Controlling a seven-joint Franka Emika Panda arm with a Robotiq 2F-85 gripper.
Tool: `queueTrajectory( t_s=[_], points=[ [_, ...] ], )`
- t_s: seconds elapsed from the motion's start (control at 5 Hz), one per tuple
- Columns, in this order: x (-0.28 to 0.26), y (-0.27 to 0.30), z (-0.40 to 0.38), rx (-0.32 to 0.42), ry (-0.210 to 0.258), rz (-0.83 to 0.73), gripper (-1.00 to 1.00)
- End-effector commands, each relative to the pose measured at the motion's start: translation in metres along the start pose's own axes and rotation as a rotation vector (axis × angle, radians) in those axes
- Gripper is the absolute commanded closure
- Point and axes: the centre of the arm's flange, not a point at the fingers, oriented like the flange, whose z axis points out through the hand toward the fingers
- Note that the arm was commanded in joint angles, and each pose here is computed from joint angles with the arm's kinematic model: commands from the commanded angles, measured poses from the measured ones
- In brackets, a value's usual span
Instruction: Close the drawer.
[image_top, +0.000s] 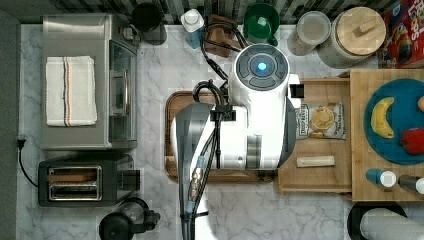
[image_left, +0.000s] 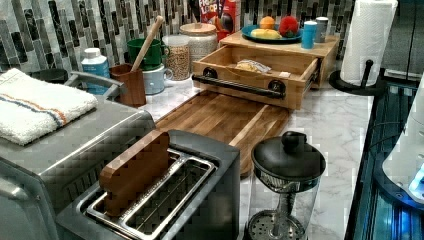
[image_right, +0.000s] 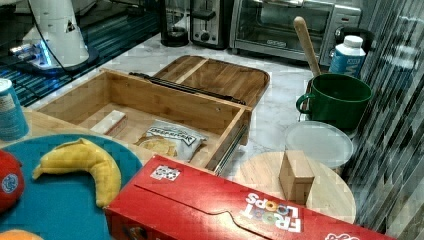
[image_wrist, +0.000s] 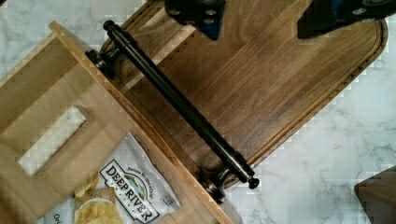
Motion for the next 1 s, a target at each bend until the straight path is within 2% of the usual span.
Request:
queueTrajectory(
  t_s=[0.2,0.4,0.6,0.8,1.0],
  points=[
    [0.000,0.000,0.000,0.001,0.002,-0.013,1.00],
    [-0.008,-0.005,0.009,0.000,0.005,-0.061,-1.00],
    [-0.022,-0.020,0.019,-0.010,-0.021,-0.194,-1.00],
    [-0.043,-0.029,0.030,-0.019,-0.001,-0.381,-1.00],
    [-0.059,-0.035,0.039,-0.005,-0.010,-0.593,-1.00]
  ],
)
